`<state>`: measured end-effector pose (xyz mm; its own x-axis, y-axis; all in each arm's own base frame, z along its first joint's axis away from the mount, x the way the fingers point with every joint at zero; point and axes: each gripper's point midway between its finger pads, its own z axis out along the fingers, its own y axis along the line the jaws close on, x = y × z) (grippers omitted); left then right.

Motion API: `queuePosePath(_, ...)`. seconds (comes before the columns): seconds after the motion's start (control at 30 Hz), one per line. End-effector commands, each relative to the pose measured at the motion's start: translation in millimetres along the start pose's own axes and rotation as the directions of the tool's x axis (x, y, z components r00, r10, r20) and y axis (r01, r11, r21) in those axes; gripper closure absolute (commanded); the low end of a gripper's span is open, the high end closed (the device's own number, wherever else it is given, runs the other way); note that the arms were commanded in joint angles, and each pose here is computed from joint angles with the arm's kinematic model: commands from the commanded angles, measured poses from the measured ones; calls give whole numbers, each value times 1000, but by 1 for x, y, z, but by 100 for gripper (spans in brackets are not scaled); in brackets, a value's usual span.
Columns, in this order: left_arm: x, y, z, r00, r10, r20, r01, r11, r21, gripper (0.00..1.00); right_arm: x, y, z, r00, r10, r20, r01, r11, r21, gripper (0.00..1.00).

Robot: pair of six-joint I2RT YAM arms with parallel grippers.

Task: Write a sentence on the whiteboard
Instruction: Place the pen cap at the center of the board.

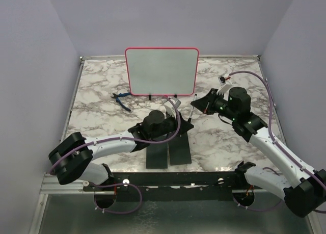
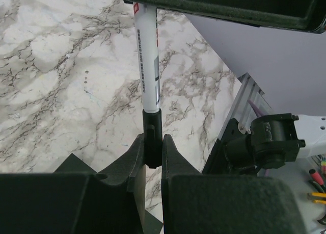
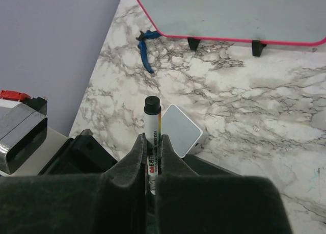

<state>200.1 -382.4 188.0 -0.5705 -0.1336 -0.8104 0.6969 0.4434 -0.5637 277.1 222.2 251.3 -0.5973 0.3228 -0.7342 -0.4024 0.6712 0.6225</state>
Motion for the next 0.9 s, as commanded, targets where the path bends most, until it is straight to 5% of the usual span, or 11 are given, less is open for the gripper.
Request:
queuePosePath(0.0,37,-3,0,995,37,-94,-34,999,37,100,-26,-15,-13,986,-27,163,9,994,107,100)
queuePosePath(0.17,63,0,-2,987,34,-156,-29,999,33,100,-54,-26,-31,952,-70,298,7,978,207,100)
queuePosePath(0.43,76,8,-5,982,37,-185,-39,999,-9,100,-84,-38,-59,924,-176,338,37,925,379,100)
queuePosePath(0.73,69,16,61,977,-138,-165,109,979,-174,100,-105,-90,-103,916,-304,262,14,676,737,99)
queuePosePath(0.87,83,16,87,967,-183,-176,144,966,-215,100,-108,-96,-114,909,-318,270,-8,633,774,99)
